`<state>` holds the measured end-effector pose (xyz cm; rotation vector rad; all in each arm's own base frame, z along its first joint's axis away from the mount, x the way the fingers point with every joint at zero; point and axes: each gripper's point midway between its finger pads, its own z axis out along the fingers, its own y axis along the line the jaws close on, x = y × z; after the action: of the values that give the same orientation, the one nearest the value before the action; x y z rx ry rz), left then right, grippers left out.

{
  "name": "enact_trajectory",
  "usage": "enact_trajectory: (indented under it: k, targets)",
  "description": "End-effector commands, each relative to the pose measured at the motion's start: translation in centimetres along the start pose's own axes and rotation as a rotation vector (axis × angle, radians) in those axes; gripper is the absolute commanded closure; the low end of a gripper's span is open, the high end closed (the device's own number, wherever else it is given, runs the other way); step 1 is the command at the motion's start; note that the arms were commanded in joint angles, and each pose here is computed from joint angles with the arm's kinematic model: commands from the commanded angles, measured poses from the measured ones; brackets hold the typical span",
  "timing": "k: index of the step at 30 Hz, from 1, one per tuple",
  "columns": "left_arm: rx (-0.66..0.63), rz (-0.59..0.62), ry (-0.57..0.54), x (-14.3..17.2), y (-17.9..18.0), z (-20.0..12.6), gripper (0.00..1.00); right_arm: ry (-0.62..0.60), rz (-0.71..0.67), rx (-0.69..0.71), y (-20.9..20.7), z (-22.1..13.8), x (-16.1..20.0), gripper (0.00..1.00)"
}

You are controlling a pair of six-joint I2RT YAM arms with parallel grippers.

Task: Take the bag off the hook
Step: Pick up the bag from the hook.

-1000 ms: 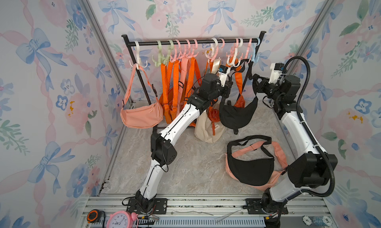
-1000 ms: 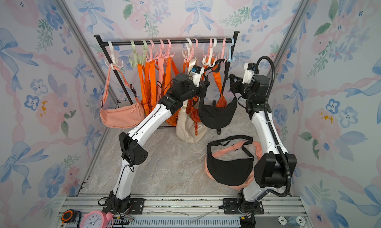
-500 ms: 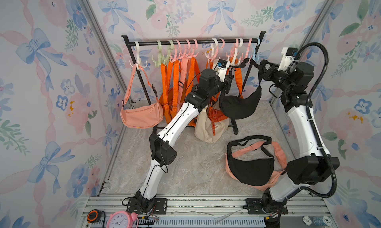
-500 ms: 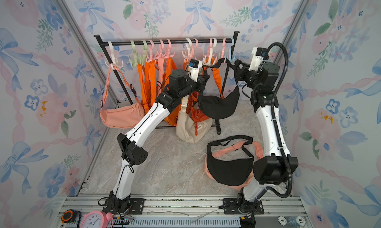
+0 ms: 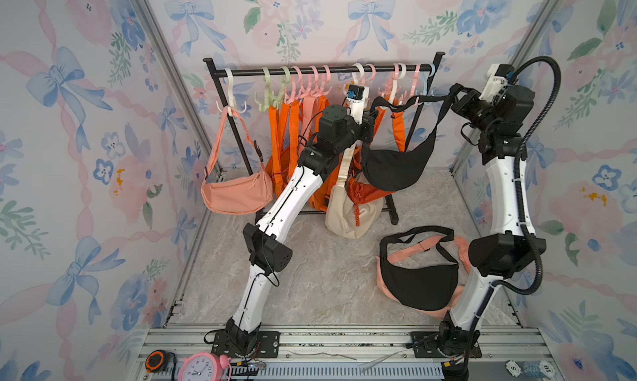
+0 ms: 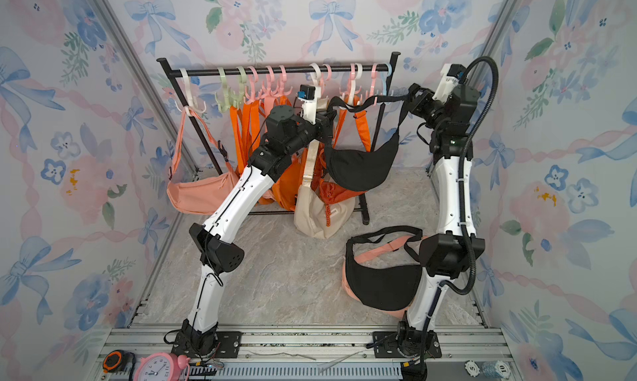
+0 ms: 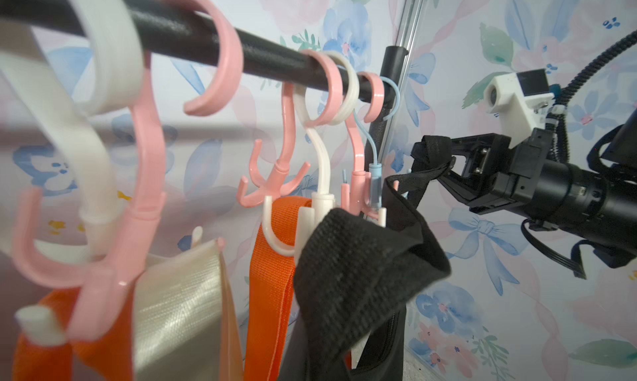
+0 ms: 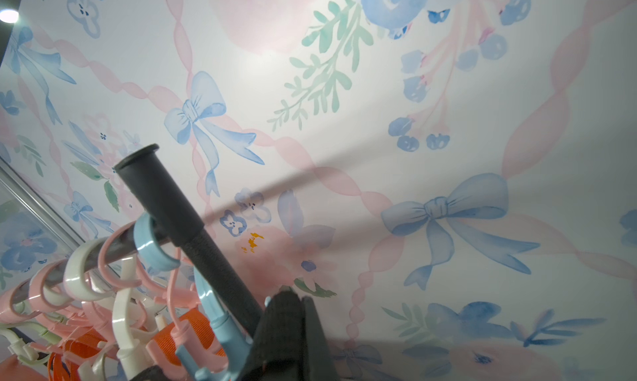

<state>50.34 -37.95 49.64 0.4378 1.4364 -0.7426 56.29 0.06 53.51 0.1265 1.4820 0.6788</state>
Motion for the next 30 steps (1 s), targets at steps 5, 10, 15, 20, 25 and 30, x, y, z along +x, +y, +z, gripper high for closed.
enact_trajectory:
  k: [5,10,15,20,25,30]
  targets:
    - [-0.027,-0.019,-0.14,-5.6,1.2,-2.0,1.0,-0.079,0.099,-0.041,0.2,-0.1,-3.3,1.0]
    - [-0.05,-0.027,-0.178,-7.3,2.4,-2.9,1.0,-0.122,0.139,-0.056,-0.3,0.2,-4.6,1.0]
    - [-0.044,-0.021,-0.186,-8.0,2.3,-3.4,1.0,-0.14,0.153,-0.066,-0.4,0.2,-5.1,1.0]
    - [-0.024,-0.011,-0.193,-9.0,1.4,-4.2,1.0,-0.131,0.137,-0.08,0.7,-0.5,-5.4,1.0]
    - [0.002,0.032,-0.191,-9.7,-0.7,-5.1,1.0,-0.109,0.087,-0.091,3.1,-2.2,-5.6,1.0]
    - [0.065,0.089,-0.163,-9.6,-3.1,-6.1,1.0,-0.121,0.053,-0.099,5.5,-5.2,-5.3,1.0]
